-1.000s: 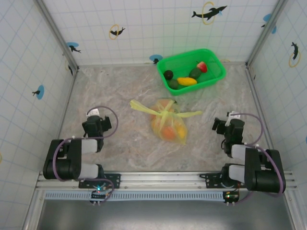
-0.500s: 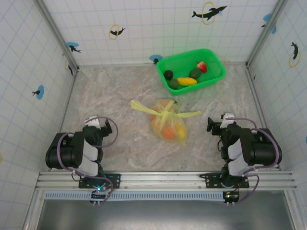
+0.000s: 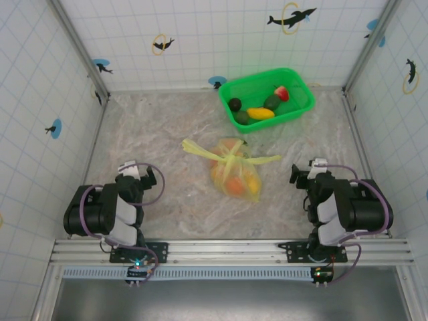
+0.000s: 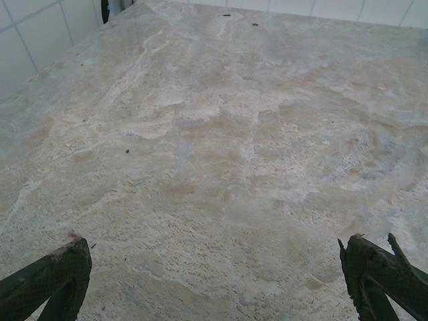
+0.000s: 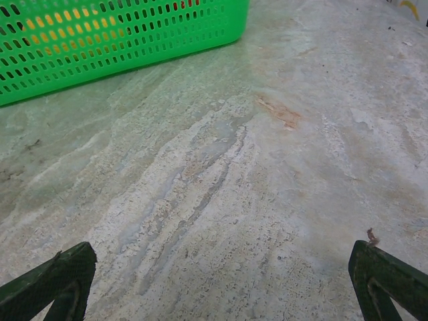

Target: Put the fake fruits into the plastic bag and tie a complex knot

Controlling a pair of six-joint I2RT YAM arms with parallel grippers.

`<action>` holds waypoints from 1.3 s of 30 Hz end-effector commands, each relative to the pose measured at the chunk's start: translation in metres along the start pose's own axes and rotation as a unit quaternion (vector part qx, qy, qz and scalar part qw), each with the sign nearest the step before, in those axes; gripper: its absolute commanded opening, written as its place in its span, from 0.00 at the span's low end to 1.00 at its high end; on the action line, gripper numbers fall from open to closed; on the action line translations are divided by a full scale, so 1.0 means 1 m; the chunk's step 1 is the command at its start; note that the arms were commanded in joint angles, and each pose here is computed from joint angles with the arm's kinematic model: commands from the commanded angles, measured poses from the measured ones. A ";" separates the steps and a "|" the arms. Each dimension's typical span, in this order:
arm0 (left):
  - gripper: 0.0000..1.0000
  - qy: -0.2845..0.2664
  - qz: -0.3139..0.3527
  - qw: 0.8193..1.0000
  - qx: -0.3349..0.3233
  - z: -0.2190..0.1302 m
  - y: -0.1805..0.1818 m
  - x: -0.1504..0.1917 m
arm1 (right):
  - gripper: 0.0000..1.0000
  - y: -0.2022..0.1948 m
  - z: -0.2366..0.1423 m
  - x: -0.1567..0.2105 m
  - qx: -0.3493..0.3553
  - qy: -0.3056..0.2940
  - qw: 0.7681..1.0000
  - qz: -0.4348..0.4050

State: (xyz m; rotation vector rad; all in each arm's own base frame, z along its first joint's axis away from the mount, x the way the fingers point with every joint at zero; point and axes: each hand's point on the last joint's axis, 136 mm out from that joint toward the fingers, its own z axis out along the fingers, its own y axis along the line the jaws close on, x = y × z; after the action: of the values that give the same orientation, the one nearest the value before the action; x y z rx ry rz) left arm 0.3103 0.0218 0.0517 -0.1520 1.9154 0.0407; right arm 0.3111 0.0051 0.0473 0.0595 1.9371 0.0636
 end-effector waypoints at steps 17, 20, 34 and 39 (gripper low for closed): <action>0.98 -0.014 0.001 1.000 -0.010 -0.001 0.002 -0.007 | 1.00 -0.001 -0.002 -0.003 0.006 -0.008 1.000 -0.007; 0.98 -0.015 0.001 1.000 -0.010 0.000 0.002 -0.007 | 1.00 -0.001 -0.001 -0.004 0.006 -0.008 1.000 -0.007; 0.98 -0.017 0.003 1.000 -0.010 -0.001 0.003 -0.008 | 1.00 -0.002 -0.002 -0.004 0.006 -0.010 1.000 -0.005; 0.98 -0.017 0.005 1.000 -0.012 -0.001 0.002 -0.008 | 1.00 -0.002 -0.002 -0.004 0.006 -0.009 1.000 -0.004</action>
State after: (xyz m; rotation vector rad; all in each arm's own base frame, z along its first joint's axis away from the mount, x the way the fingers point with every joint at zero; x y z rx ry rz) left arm 0.3114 0.0219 0.0553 -0.1396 1.9011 0.0630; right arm 0.3107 0.0036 0.0464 0.0629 1.9410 0.0485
